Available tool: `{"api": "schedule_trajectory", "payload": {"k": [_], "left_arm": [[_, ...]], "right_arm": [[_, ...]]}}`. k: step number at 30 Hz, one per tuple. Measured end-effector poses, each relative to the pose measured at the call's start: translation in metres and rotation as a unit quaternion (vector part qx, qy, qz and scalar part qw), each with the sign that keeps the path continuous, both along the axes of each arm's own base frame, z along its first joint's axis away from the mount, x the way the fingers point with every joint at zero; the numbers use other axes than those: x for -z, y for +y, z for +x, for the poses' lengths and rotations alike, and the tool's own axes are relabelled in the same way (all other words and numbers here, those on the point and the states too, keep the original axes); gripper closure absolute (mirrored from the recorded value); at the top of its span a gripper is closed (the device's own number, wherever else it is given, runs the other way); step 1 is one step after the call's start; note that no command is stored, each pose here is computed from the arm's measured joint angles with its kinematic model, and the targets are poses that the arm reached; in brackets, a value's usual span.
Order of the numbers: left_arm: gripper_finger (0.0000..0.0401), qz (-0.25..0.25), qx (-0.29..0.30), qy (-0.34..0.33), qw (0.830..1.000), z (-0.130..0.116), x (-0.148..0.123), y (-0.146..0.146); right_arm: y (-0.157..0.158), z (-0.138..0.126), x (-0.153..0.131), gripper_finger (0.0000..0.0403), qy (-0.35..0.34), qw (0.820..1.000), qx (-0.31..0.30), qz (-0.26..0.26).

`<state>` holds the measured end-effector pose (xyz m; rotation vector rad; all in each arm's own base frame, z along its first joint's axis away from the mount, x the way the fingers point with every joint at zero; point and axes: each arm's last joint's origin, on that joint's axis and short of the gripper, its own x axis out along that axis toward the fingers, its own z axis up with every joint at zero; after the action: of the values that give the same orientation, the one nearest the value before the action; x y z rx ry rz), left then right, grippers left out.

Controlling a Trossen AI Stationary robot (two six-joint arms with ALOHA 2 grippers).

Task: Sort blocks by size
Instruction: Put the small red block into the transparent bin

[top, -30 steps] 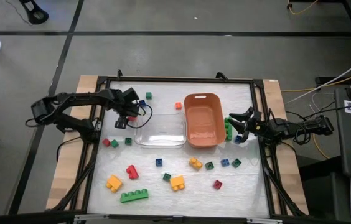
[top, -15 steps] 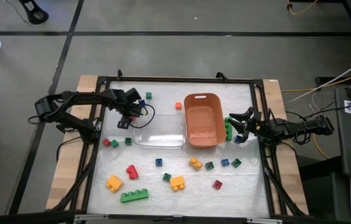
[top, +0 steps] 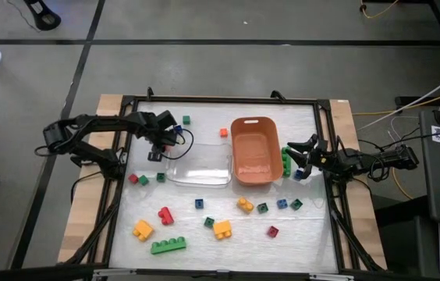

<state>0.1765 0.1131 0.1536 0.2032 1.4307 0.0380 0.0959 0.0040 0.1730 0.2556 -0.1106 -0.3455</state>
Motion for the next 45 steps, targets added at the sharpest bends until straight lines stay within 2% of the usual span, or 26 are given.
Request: {"api": "schedule_trajectory", "payload": {"k": [9, 15, 21, 25, 27, 29, 33, 41, 45], "left_arm": [[0.0277, 0.015, -0.056, -0.045, 0.997, -0.006, -0.018, -0.005], [0.0281, 0.051, -0.087, -0.1, 0.99, -0.015, -0.04, -0.01], [0.0275, 0.085, -0.109, -0.179, 0.974, -0.029, -0.068, -0.018], [0.0276, 0.096, -0.143, -0.243, 0.955, -0.04, -0.085, -0.025], [0.0276, 0.077, -0.164, -0.287, 0.941, -0.044, -0.092, -0.029], [0.0273, 0.03, -0.172, -0.337, 0.925, -0.043, -0.099, -0.034], [0.0268, -0.07, -0.148, -0.398, 0.903, -0.032, -0.106, -0.045], [0.0265, -0.149, -0.127, -0.389, 0.9, 0.002, -0.097, -0.069], [0.0265, -0.168, -0.123, -0.381, 0.901, 0.02, -0.088, -0.077]], "right_arm": [[0.0, 0.0, 0.0, 0.0246, 0.0, 1.0, 0.0, 0.0], [0.0, 0.0, 0.0, 0.0246, -0.001, 1.0, 0.0, 0.0], [0.0, 0.0, 0.0, 0.0246, -0.001, 1.0, 0.0, 0.0], [0.0, 0.0, -0.001, 0.0246, -0.002, 1.0, 0.0, 0.0], [0.0, 0.0, 0.0, 0.0246, -0.002, 1.0, 0.0, 0.0], [0.0, 0.0, 0.0, 0.0246, -0.002, 1.0, 0.0, 0.0], [0.0, 0.0, 0.0, 0.0246, -0.002, 1.0, 0.0, 0.0], [0.0, 0.0, 0.0, 0.0246, -0.002, 1.0, 0.0, 0.0], [0.001, 0.0, -0.001, 0.0246, -0.003, 1.0, -0.018, -0.001]]}}
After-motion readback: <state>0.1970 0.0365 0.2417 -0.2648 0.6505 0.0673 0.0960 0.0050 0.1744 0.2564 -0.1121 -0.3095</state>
